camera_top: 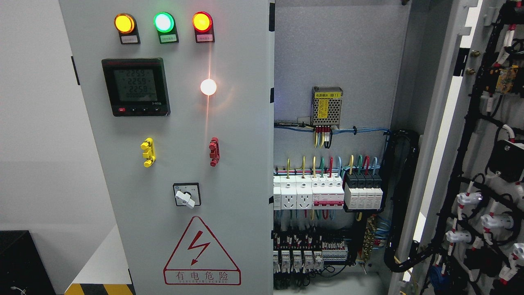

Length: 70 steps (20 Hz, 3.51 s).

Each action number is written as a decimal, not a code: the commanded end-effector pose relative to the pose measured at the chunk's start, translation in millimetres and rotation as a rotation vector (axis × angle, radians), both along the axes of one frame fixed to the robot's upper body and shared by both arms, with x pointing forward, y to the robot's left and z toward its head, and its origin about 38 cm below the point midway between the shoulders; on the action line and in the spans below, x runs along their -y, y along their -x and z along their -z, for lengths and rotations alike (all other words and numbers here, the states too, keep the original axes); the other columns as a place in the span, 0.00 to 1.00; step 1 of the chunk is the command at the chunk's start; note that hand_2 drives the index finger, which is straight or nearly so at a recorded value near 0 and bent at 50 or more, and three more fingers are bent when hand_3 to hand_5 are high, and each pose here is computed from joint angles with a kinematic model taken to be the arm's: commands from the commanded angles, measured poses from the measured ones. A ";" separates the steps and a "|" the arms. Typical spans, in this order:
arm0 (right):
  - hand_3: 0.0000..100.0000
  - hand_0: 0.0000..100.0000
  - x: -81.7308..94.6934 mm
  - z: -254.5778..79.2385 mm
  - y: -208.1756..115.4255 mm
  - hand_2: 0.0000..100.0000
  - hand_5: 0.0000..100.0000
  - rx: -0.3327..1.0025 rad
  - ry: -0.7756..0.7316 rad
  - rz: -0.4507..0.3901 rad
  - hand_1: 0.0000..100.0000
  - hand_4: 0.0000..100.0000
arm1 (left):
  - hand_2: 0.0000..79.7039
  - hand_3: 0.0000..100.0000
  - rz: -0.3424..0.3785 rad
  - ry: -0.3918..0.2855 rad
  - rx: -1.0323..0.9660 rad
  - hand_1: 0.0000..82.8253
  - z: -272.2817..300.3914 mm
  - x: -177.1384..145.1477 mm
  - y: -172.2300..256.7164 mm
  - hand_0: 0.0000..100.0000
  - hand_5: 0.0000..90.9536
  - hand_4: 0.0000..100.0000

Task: Open door with both hands

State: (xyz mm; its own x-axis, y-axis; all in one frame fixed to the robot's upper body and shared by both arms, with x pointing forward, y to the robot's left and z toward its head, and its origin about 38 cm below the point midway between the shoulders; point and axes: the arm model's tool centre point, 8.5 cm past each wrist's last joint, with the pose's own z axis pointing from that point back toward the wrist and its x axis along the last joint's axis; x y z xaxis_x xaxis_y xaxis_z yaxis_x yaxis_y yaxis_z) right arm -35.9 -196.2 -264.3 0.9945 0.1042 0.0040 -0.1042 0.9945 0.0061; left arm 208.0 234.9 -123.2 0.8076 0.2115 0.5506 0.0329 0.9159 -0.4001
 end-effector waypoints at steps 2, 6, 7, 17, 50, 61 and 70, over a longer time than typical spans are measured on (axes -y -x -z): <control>0.00 0.19 -0.4 0.0 -0.2 0.00 0.00 0.001 -0.001 -0.015 0.00 0.00 | 0.00 0.00 -0.187 -0.230 -0.365 0.00 91.1 -79.2 95.4 0.00 0.00 0.00; 0.00 0.19 -0.4 0.0 -0.2 0.00 0.00 0.001 -0.001 -0.015 0.00 0.00 | 0.00 0.00 -0.183 -0.312 -0.466 0.00 109.7 -87.3 129.9 0.00 0.00 0.00; 0.00 0.19 -0.4 0.0 -0.2 0.00 0.00 0.001 -0.001 -0.015 0.00 0.00 | 0.00 0.00 -0.178 -0.338 -0.493 0.00 113.4 -90.7 139.6 0.00 0.00 0.00; 0.00 0.19 -0.4 0.0 -0.2 0.00 0.00 0.001 -0.001 -0.015 0.00 0.00 | 0.00 0.00 -0.094 -0.477 -0.605 0.00 133.1 -80.5 192.3 0.00 0.00 0.00; 0.00 0.19 8.8 -41.3 -102.7 0.00 0.00 0.509 0.015 0.010 0.00 0.00 | 0.00 0.00 0.069 -0.559 -0.677 0.00 137.0 -54.1 246.3 0.00 0.00 0.00; 0.00 0.19 -37.7 -117.6 -160.5 0.00 0.00 0.836 -0.093 -0.076 0.00 0.00 | 0.00 0.00 0.085 -0.566 -0.652 0.00 137.9 -50.5 235.2 0.00 0.00 0.00; 0.00 0.19 -65.5 -196.1 -203.3 0.00 0.00 1.153 -0.197 -0.145 0.00 0.00 | 0.00 0.00 0.092 -0.553 -0.650 0.00 139.3 -37.2 234.8 0.00 0.00 0.00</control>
State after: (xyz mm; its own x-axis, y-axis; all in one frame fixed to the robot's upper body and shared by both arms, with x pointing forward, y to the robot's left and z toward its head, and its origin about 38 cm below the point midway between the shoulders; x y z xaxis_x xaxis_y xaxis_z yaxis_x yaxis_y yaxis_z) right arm 92.9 -170.4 -172.4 0.7164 0.1550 0.6803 -0.1840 0.9825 -0.0302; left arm -25.5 275.0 -262.3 0.9941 -0.1057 -0.0234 0.1079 0.9850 0.1347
